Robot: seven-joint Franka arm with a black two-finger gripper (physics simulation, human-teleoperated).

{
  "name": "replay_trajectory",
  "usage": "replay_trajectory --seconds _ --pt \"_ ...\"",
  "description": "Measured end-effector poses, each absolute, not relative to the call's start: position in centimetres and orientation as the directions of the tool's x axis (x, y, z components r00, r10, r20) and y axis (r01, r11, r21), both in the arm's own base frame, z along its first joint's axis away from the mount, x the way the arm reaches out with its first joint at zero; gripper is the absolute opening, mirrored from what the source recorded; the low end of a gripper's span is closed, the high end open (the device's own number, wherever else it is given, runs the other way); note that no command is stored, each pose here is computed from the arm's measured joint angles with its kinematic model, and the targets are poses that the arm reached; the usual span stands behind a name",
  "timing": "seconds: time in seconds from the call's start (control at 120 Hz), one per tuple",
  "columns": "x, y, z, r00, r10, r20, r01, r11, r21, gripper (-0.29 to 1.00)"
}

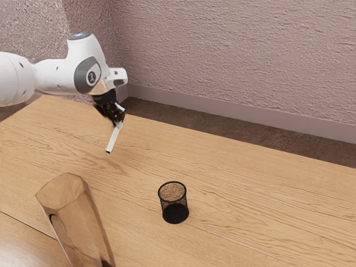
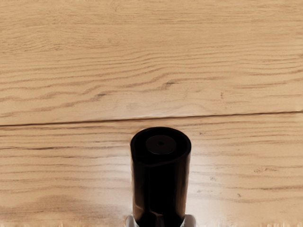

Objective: Put the marker into the pen holder.

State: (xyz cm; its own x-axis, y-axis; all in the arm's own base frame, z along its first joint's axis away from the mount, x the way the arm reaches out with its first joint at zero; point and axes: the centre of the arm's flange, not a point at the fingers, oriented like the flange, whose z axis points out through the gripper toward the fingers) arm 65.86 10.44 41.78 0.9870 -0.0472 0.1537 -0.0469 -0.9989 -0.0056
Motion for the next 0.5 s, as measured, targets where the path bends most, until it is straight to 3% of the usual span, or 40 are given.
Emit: replay_trajectory --seconds 0.5 --pt "58.4 -7.3 44.8 0.947 -0.175 0.269 -0.197 -0.979 0.054 -0.08"
